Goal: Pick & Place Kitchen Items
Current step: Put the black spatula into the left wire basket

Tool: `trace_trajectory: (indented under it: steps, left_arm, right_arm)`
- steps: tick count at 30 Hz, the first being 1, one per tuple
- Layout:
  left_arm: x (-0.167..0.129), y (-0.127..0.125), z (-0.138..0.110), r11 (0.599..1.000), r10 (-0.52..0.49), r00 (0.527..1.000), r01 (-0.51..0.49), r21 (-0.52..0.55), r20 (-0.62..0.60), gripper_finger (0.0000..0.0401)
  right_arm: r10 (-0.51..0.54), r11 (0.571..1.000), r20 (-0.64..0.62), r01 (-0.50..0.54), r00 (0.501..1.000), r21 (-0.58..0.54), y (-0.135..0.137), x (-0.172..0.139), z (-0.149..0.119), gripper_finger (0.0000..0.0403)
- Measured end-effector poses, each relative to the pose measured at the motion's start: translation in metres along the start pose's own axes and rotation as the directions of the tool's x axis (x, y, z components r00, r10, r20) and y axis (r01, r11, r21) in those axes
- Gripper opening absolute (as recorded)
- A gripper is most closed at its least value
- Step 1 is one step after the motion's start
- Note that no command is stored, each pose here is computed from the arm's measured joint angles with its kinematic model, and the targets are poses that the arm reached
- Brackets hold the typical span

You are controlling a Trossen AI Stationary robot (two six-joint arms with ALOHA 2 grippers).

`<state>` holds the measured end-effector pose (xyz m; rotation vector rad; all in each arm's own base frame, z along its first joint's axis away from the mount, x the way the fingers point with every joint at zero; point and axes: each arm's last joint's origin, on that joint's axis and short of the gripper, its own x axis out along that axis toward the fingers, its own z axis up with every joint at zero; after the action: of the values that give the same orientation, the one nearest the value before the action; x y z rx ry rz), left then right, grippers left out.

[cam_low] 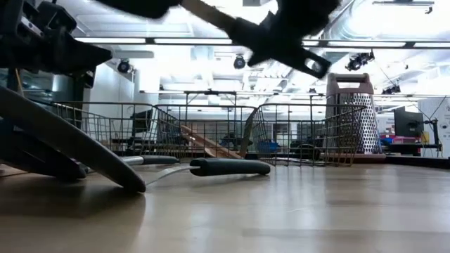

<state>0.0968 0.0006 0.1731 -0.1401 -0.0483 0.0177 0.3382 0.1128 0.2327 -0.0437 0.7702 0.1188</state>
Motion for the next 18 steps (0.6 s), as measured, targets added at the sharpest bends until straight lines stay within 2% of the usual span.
trace_trajectory:
  steps: [6,13,18]
  left_arm:
    - [0.0,-0.001,0.004,0.98,-0.006,0.999,0.015,-0.197,0.043,0.0003]
    - [0.0,-0.001,0.008,0.923,-0.016,0.997,0.046,-0.381,0.081,0.0003]
    - [0.0,-0.001,0.008,0.865,-0.016,0.996,0.057,-0.498,0.086,0.0003]
  right_arm:
    - [-0.043,0.998,0.203,0.031,0.978,0.06,-0.003,-0.003,0.02,0.006]
    - [-0.113,0.989,0.379,0.066,0.918,0.135,-0.017,-0.006,0.039,0.006]
    - [-0.138,0.983,0.466,0.063,0.874,0.173,-0.028,-0.009,0.049,0.006]
